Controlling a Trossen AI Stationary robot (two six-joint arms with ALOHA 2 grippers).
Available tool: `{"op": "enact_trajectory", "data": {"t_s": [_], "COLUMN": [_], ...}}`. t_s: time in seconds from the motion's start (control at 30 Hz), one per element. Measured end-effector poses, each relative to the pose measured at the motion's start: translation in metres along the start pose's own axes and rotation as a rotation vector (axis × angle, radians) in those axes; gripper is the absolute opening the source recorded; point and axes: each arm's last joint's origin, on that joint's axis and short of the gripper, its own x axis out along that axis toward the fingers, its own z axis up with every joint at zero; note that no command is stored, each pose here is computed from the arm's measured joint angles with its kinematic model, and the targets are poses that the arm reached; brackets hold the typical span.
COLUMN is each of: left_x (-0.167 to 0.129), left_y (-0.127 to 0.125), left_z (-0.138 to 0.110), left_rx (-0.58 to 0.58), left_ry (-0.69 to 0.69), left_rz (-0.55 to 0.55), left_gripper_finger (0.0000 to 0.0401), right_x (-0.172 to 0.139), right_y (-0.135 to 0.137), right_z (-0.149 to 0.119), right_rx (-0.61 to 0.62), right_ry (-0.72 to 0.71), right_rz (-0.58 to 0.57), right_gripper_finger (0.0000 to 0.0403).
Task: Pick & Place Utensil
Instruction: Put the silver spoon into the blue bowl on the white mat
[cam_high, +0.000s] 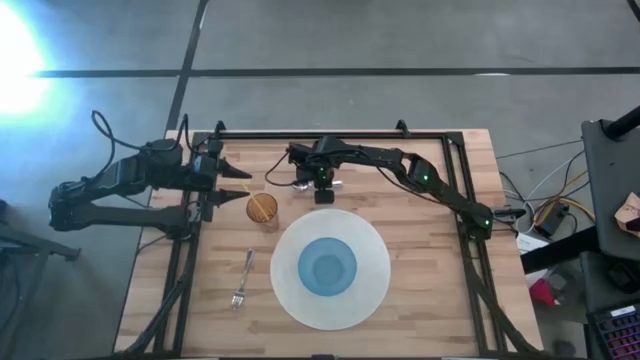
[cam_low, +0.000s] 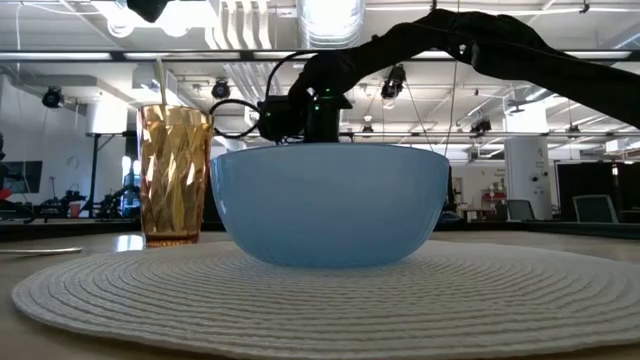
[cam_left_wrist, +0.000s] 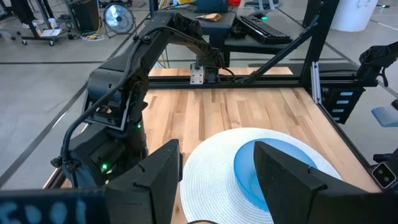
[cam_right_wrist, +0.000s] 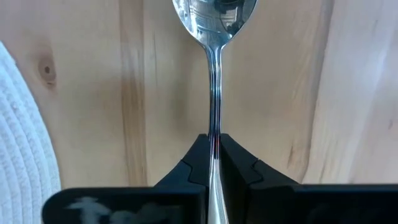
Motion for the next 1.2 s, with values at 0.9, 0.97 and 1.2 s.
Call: {"op": "enact_trajectory", "data": {"t_s": [0.9, 0.97, 1.2], "left_x": [0.0, 0.0, 0.0], "left_y": [0.0, 0.0, 0.0], "left_z": [-0.001, -0.001, -0.001], "left_rx": [-0.08, -0.085, -0.104], "left_ry": [0.013, 0.013, 0.013], "left_rz": [0.0, 0.0, 0.0], "left_gripper_finger": [0.02, 0.02, 0.02], "right_x": [-0.106, -0.119, -0.163], "right_y": [0.003, 0.005, 0.011], "right_z": [-0.02, -0.025, -0.044], "right_rx": [-0.067, -0.068, -0.06], "right_ry": [-0.056, -0.063, -0.08], "right_rz": [-0.052, -0.065, -0.116], "right_gripper_finger": [0.0011, 0.0011, 0.0011]}}
